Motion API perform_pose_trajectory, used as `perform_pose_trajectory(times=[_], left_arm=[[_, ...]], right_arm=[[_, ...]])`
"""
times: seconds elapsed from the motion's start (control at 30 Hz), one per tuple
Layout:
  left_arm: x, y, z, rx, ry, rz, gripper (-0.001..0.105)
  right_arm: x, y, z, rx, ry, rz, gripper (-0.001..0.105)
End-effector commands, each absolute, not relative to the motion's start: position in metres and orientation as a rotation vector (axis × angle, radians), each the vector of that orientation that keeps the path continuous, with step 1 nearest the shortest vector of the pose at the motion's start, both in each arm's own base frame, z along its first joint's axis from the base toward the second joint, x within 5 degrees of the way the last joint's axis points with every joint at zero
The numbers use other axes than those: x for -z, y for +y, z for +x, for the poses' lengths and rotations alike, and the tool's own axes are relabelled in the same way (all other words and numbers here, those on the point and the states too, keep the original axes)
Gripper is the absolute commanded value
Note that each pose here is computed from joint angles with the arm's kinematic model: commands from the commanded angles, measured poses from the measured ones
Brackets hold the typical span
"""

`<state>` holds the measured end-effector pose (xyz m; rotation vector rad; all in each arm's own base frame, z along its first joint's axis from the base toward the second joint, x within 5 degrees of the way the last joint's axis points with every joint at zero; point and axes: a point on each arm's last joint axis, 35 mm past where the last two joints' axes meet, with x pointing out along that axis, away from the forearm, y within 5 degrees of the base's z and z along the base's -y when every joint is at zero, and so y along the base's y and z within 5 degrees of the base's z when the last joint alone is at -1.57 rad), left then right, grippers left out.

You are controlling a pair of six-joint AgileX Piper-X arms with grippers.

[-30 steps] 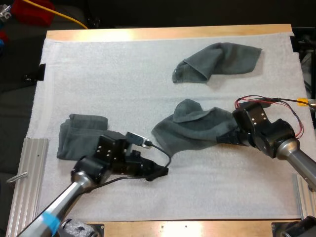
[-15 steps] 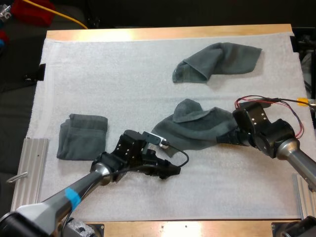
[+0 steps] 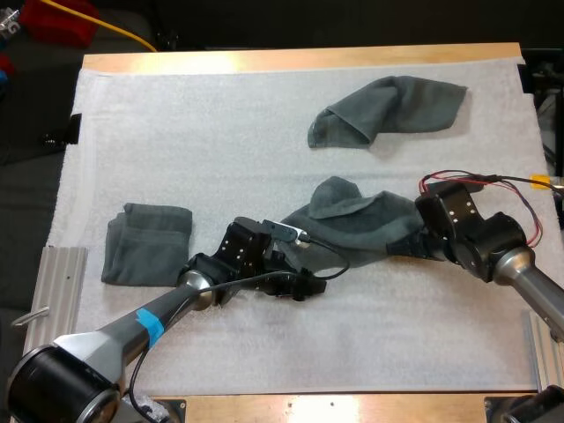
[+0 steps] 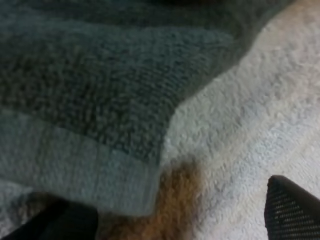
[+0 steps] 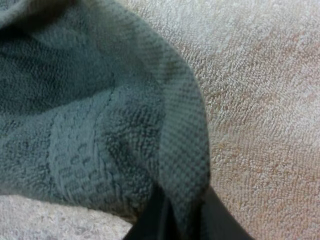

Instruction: Pick towel from pile, fold and stack

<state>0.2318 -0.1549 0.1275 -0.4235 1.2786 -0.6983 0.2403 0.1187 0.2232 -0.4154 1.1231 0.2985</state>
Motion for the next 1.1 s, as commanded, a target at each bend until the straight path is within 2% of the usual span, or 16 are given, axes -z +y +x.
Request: perform_pose_trajectory(times=[0.0,0.27,0.47,0.7,0.87,1.07], left_arm=[[-0.128,-0.1561,0.2347,0.679,1.26,-0.412,0.069],[-0.1289,-0.1589,0.2377,0.721,1.235,-0.427,0.069],[-0.1294,-0.1594,0.2374,0.739,1.239,-0.435,0.058],[-0.128,-0.1583,0.2359,0.723,1.258,-0.431,0.056],[-0.1202,-0.1612,0.2359,0.723,1.29,-0.427,0.044],[-0.1201,-0.161,0.236,0.717,1.292,-0.425,0.042]], right_arm=[[-0.2257,0.1169,0.2399,-0.287,1.119,-0.416,0.003],[-0.2257,0.1169,0.2399,-0.287,1.119,-0.416,0.003],[-0.2257,0.1169,0.2399,-0.287,1.119,-0.416,0.003],[-0.2257,0.1169,0.2399,-0.282,1.12,-0.407,0.003],[-0.2257,0.1169,0.2399,-0.279,1.121,-0.403,0.003],[-0.2257,0.1169,0.2399,-0.279,1.121,-0.403,0.003]])
